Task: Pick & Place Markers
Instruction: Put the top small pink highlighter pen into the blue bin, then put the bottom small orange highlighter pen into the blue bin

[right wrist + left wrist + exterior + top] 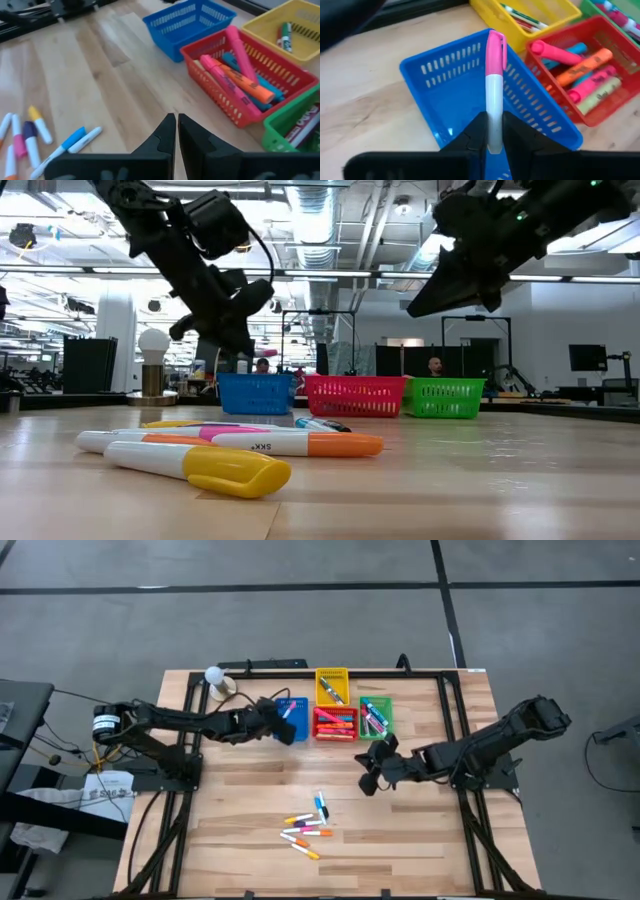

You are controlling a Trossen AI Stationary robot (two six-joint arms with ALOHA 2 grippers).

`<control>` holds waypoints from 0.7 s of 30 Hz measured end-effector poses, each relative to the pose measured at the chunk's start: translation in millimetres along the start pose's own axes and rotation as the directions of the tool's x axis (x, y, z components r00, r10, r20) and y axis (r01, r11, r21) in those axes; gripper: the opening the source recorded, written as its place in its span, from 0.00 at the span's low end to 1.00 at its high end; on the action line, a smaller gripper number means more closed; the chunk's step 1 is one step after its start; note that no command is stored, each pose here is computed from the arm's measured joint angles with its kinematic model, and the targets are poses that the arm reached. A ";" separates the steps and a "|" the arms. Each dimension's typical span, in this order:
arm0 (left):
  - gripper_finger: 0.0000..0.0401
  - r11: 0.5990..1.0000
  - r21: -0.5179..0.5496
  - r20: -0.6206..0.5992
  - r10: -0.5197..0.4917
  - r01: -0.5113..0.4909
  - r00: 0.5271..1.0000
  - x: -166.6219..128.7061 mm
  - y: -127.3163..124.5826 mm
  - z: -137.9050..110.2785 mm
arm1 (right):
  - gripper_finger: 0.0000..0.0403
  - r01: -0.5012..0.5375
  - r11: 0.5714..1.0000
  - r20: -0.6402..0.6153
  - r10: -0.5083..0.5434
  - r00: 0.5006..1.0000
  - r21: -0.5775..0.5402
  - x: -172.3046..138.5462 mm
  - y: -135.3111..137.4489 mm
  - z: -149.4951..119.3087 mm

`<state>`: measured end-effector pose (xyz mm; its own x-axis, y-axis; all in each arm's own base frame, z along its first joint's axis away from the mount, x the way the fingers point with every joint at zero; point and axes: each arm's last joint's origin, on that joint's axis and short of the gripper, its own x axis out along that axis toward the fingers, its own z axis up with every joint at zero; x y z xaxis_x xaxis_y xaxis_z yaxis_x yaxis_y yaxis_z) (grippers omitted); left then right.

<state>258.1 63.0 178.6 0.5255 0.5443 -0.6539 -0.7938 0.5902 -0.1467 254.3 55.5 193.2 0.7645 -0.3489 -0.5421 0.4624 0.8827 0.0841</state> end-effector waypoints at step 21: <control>0.38 0.995 0.025 -0.064 -0.097 0.099 0.993 -1.9 -5.7 -3.8 | 0.03 0.050 0.994 0.002 -0.050 0.999 0.095 9.2 -14.6 7.6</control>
<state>260.5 56.3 177.9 0.5798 0.4452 -0.6824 -0.7300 0.6558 -0.1924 257.9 37.0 193.3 0.7412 -0.3937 -0.5437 0.5407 0.8302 0.1360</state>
